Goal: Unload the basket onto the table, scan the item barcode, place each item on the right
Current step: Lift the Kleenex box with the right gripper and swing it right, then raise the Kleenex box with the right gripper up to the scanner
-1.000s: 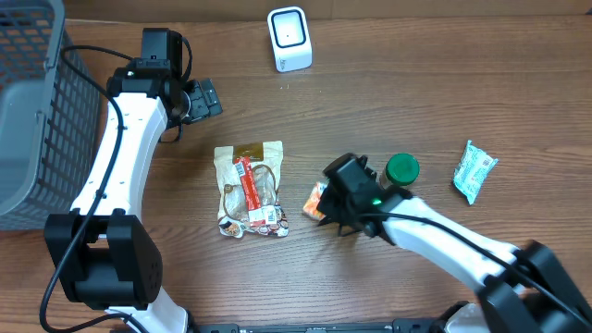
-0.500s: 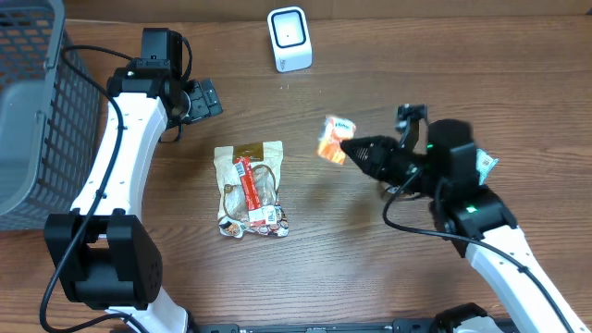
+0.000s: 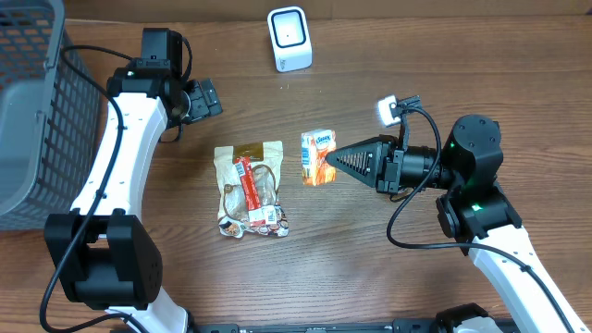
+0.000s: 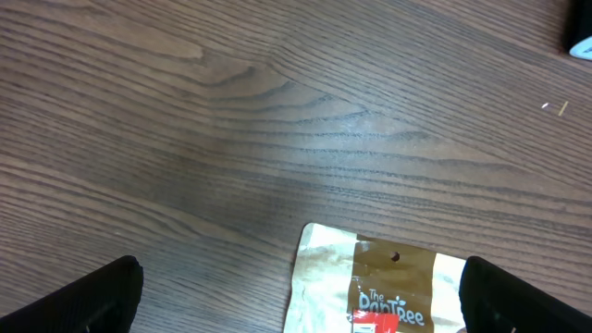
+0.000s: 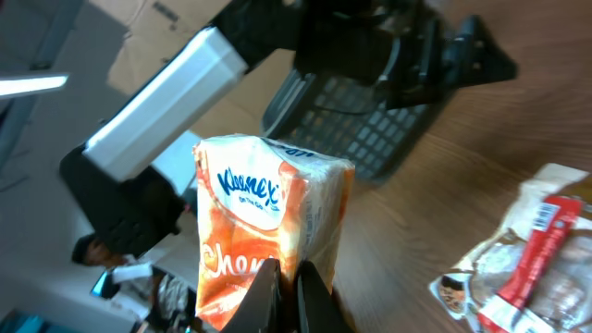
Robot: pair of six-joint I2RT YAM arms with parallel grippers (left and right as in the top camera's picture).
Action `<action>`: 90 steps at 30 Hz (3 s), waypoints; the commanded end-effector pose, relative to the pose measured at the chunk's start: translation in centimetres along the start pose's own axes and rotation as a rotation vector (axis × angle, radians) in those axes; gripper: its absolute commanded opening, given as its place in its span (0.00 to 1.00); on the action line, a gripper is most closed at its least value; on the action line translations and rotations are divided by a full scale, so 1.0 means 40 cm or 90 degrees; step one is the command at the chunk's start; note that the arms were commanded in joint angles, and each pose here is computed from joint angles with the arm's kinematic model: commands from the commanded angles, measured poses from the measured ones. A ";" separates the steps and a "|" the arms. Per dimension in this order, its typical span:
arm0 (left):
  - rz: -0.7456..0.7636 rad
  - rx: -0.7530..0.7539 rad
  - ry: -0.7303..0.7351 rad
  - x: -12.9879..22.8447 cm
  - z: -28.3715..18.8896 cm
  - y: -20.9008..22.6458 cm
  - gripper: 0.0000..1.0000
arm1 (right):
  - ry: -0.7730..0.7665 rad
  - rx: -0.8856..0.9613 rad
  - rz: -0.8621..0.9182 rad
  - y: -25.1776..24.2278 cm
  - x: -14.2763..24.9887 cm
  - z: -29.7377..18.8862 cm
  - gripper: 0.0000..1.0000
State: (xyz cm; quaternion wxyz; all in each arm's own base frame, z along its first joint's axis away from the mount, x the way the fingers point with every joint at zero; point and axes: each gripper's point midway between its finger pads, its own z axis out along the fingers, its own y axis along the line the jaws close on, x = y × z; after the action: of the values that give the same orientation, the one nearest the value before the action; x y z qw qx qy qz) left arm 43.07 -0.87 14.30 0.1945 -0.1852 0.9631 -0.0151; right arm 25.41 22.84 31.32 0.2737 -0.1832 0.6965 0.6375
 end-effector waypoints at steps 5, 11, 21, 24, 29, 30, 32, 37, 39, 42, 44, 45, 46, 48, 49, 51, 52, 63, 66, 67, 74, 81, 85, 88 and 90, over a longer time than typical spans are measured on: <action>-0.004 0.014 -0.022 -0.021 -0.030 -0.013 1.00 | 0.004 -0.063 0.020 0.082 -0.021 -0.009 0.04; -0.004 0.014 -0.022 -0.021 -0.030 -0.013 1.00 | -0.022 -0.069 0.081 0.098 -0.048 -0.011 0.04; -0.004 0.014 -0.022 -0.021 -0.030 -0.013 1.00 | -0.025 -0.069 0.166 0.097 -0.054 -0.011 0.04; -0.004 0.014 -0.022 -0.021 -0.030 -0.013 1.00 | -0.026 -0.069 0.163 0.098 -0.054 -0.011 0.04; -0.004 0.014 -0.022 -0.021 -0.030 -0.013 1.00 | -0.026 -0.069 0.163 0.098 -0.054 -0.011 0.04; -0.004 0.014 -0.022 -0.021 -0.030 -0.013 1.00 | -0.026 -0.069 0.162 0.098 -0.054 -0.011 0.04; -0.004 0.014 -0.022 -0.021 -0.030 -0.013 1.00 | -0.027 -0.069 0.148 0.097 -0.054 -0.011 0.04; -0.004 0.014 -0.022 -0.021 -0.030 -0.013 1.00 | -0.027 -0.037 0.126 0.053 -0.041 -0.006 0.04; -0.004 0.014 -0.022 -0.021 -0.030 -0.013 1.00 | -0.033 0.002 0.153 0.004 -0.031 -0.002 0.04; -0.004 0.014 -0.022 -0.021 -0.030 -0.013 1.00 | -0.051 0.091 0.189 -0.099 -0.012 -0.003 0.04; -0.004 0.014 -0.022 -0.021 -0.030 -0.013 1.00 | -0.062 0.176 0.218 -0.185 0.012 -0.011 0.04; -0.004 0.014 -0.022 -0.021 -0.030 -0.013 1.00 | -0.064 0.226 0.233 -0.232 0.030 -0.019 0.04; -0.004 0.014 -0.022 -0.021 -0.030 -0.013 1.00 | -0.064 0.268 0.243 -0.269 0.046 -0.026 0.04; -0.004 0.014 -0.022 -0.021 -0.030 -0.013 1.00 | -0.047 0.362 0.267 -0.348 0.097 -0.042 0.04; -0.004 0.014 -0.022 -0.021 -0.030 -0.013 1.00 | -0.034 0.390 0.272 -0.373 0.117 -0.045 0.04; -0.004 0.014 -0.022 -0.021 -0.030 -0.013 1.00 | 0.002 0.429 0.271 -0.415 0.160 -0.041 0.04; -0.004 0.014 -0.022 -0.021 -0.030 -0.013 1.00 | 0.019 0.431 0.269 -0.426 0.175 -0.033 0.04; -0.004 0.014 -0.022 -0.021 -0.030 -0.013 1.00 | 0.039 0.443 0.256 -0.407 0.118 0.001 0.04; -0.004 0.014 -0.022 -0.021 -0.030 -0.013 1.00 | 0.042 0.483 0.225 -0.369 0.057 -0.014 0.04; -0.004 0.014 -0.022 -0.021 -0.030 -0.013 1.00 | 0.038 0.510 0.217 -0.360 0.034 -0.027 0.04; -0.004 0.014 -0.022 -0.021 -0.030 -0.013 1.00 | 0.027 0.593 0.138 -0.236 -0.171 -0.056 0.04; -0.004 0.014 -0.022 -0.021 -0.030 -0.013 1.00 | 0.004 0.684 0.070 -0.203 -0.356 -0.060 0.04; -0.004 0.014 -0.022 -0.021 -0.030 -0.013 1.00 | -0.006 0.730 -0.023 -0.249 -0.425 -0.032 0.04; -0.004 0.014 -0.022 -0.021 -0.030 -0.013 1.00 | 0.025 0.780 -0.137 -0.313 -0.455 -0.006 0.04; -0.004 0.014 -0.022 -0.021 -0.030 -0.013 1.00 | 0.046 0.815 -0.192 -0.357 -0.466 0.010 0.04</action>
State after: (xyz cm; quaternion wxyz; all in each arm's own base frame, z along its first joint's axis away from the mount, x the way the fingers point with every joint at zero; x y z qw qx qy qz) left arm 43.11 -0.88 14.35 0.1952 -0.1851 0.9630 -0.0155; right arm 46.29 20.20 33.11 0.3605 -0.0398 0.9195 0.1515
